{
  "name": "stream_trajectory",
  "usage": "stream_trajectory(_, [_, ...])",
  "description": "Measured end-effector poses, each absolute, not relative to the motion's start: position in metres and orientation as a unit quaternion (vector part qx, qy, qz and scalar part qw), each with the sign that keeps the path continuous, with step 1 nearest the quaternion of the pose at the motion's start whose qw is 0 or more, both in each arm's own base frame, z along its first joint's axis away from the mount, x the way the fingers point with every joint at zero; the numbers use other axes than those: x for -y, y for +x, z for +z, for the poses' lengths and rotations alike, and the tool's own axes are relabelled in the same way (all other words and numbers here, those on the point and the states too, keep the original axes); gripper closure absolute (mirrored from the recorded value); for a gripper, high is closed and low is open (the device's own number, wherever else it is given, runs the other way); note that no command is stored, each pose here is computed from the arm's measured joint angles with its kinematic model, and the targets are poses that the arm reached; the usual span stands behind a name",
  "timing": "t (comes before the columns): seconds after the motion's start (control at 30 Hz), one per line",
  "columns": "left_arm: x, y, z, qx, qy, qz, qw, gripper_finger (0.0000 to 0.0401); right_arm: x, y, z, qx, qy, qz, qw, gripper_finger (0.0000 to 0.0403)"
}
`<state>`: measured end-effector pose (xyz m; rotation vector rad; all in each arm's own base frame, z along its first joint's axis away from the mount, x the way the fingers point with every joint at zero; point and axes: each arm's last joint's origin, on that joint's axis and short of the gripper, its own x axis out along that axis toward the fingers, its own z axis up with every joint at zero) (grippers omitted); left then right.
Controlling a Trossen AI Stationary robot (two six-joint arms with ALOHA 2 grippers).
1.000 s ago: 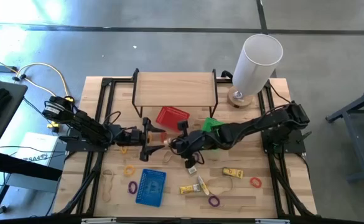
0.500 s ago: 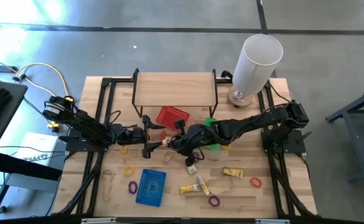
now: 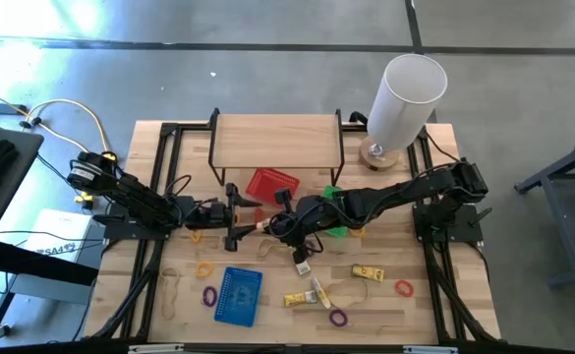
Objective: Pick & Place Office Desk Supplies
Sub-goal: Put the brown rubber band into the blue bin
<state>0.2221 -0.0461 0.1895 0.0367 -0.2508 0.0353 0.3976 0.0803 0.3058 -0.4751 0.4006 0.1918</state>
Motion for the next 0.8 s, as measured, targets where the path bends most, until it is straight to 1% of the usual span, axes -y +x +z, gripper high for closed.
stream_trajectory(0.13, [0.047, 0.222, 0.190, 0.126, 0.004, 0.002, 0.992, 0.0149, -0.080, 0.398, 0.306, -0.197, -0.233, 0.094, 0.948, 0.0399])
stream_trajectory(0.67, [0.047, 0.224, 0.192, 0.131, -0.006, 0.000, 0.991, 0.0149, -0.063, 0.400, 0.303, -0.215, -0.215, 0.075, 0.950, 0.0399])
stream_trajectory(0.8, [0.048, 0.225, 0.192, 0.128, -0.005, 0.000, 0.992, 0.0149, -0.059, 0.401, 0.305, -0.207, -0.215, 0.071, 0.952, 0.0399])
